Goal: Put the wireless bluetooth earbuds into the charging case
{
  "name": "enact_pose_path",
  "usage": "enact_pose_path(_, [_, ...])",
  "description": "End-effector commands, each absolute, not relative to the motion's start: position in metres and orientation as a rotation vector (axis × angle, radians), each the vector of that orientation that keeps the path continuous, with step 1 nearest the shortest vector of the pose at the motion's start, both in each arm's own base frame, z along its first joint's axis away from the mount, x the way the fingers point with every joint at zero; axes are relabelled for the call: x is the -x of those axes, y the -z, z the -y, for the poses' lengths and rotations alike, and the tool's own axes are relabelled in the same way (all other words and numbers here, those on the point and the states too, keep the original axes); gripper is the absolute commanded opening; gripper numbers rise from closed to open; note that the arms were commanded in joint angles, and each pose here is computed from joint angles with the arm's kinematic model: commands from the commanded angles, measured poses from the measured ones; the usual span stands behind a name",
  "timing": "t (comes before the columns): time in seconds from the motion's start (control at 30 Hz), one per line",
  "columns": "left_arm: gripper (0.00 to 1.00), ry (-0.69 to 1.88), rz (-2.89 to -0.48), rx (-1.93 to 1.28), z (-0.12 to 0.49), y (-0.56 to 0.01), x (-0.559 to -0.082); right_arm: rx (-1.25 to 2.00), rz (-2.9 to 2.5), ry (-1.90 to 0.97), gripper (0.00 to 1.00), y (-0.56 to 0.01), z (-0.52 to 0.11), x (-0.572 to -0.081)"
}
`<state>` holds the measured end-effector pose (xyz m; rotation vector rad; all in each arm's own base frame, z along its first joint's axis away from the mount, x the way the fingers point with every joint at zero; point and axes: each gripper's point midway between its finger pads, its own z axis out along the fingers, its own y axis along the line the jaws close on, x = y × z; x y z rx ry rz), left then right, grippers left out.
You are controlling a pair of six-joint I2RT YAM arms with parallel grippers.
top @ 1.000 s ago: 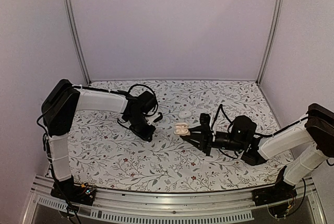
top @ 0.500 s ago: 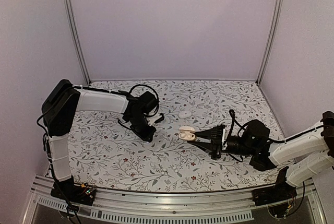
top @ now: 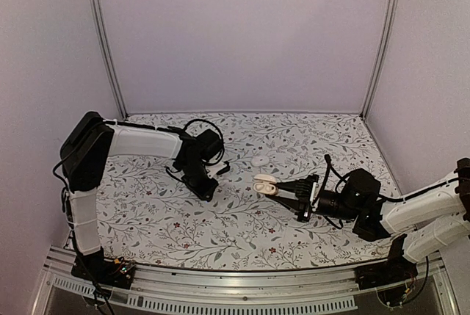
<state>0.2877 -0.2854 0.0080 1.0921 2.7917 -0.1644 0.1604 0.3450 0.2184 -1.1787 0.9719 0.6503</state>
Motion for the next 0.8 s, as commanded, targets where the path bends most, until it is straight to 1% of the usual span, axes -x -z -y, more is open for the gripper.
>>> enact_pose_path(0.0, [0.25,0.091,-2.85,-1.122,0.278,0.003,-0.279,1.156,-0.986,-0.631,0.0,-0.22,-0.342,-0.163])
enact_pose_path(0.3, [0.25,0.052,-2.871,-1.134,0.277,0.005,-0.276,1.152,-1.002,-0.627,0.0,-0.218,-0.343,-0.166])
enact_pose_path(0.53, [0.17,0.076,-2.855,-1.134,0.282,0.003,-0.279,1.151,-1.015,-0.623,0.0,-0.216,-0.343,-0.168])
enact_pose_path(0.77, [0.14,0.21,-2.798,-1.08,0.293,-0.013,-0.285,1.132,-1.049,-0.615,0.0,-0.213,-0.344,-0.174])
